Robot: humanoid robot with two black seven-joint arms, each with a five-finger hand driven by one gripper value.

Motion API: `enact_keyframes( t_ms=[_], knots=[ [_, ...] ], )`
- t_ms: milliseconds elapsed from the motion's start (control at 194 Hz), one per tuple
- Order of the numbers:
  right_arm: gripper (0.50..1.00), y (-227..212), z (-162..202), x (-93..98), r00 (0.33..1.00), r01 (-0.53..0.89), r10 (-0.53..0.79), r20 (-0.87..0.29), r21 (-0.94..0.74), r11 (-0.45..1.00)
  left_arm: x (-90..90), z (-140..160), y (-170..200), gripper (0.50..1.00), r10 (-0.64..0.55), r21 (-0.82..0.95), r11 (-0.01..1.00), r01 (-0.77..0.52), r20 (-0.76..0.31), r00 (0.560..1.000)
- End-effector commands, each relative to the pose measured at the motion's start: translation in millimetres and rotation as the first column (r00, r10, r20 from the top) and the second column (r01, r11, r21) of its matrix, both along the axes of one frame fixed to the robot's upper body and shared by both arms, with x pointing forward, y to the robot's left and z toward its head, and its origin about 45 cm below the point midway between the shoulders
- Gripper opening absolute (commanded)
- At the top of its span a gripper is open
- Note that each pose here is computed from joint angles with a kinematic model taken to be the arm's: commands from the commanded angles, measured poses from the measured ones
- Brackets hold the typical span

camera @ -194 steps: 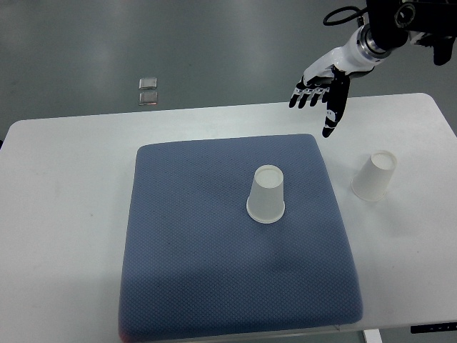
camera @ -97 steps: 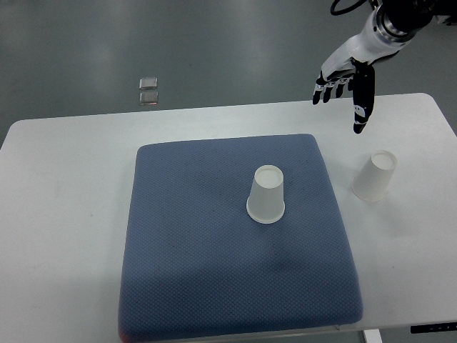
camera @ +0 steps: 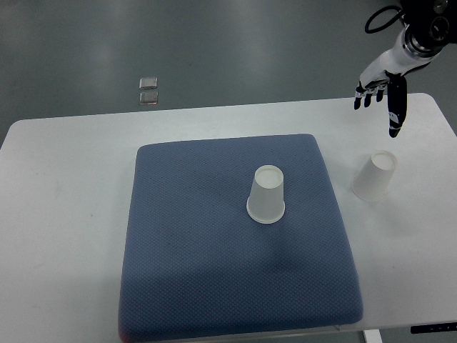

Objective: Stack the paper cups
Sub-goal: 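Move the right hand down toward the second white paper cup, then close the right hand fingers around the white paper cup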

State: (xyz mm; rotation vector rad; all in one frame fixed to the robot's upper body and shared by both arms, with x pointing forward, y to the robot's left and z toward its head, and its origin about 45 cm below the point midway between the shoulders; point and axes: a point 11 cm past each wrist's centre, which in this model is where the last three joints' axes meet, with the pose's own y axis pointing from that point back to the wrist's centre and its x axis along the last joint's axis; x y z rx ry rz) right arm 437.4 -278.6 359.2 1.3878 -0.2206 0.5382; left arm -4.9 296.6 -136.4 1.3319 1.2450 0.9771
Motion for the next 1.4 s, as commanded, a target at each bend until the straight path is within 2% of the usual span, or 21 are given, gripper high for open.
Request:
enact_keyframes(
  t_ms=[0,407,541,1082,1396],
  knots=[
    [0.926,-13,-19,4.1,1.000,0.025,-0.026,-0.005,-0.013,1.000,-0.1,0,0,1.000,0.000,0.001,1.000,0.000,0.000,1.000],
    [0.928,-40,-83,6.3,0.995,0.092,-0.092,0.029,0.001,0.996,-0.8,0,1,1.000,0.003,0.004,1.000,-0.003,-0.001,1.000],
    [0.928,-37,-94,9.2,0.995,0.087,-0.087,0.044,-0.005,0.996,-0.7,0,1,1.000,0.005,0.006,1.000,-0.005,0.000,1.000],
    [0.926,-53,-136,0.2,0.992,0.124,-0.123,0.039,-0.012,0.992,-1.4,0,1,1.000,0.007,0.006,1.000,-0.007,-0.002,1.000],
    [0.872,-55,-142,-1.3,0.991,0.127,-0.127,0.053,-0.005,0.992,-1.4,0,1,1.000,0.007,0.006,1.000,-0.007,-0.002,1.000]
  ],
)
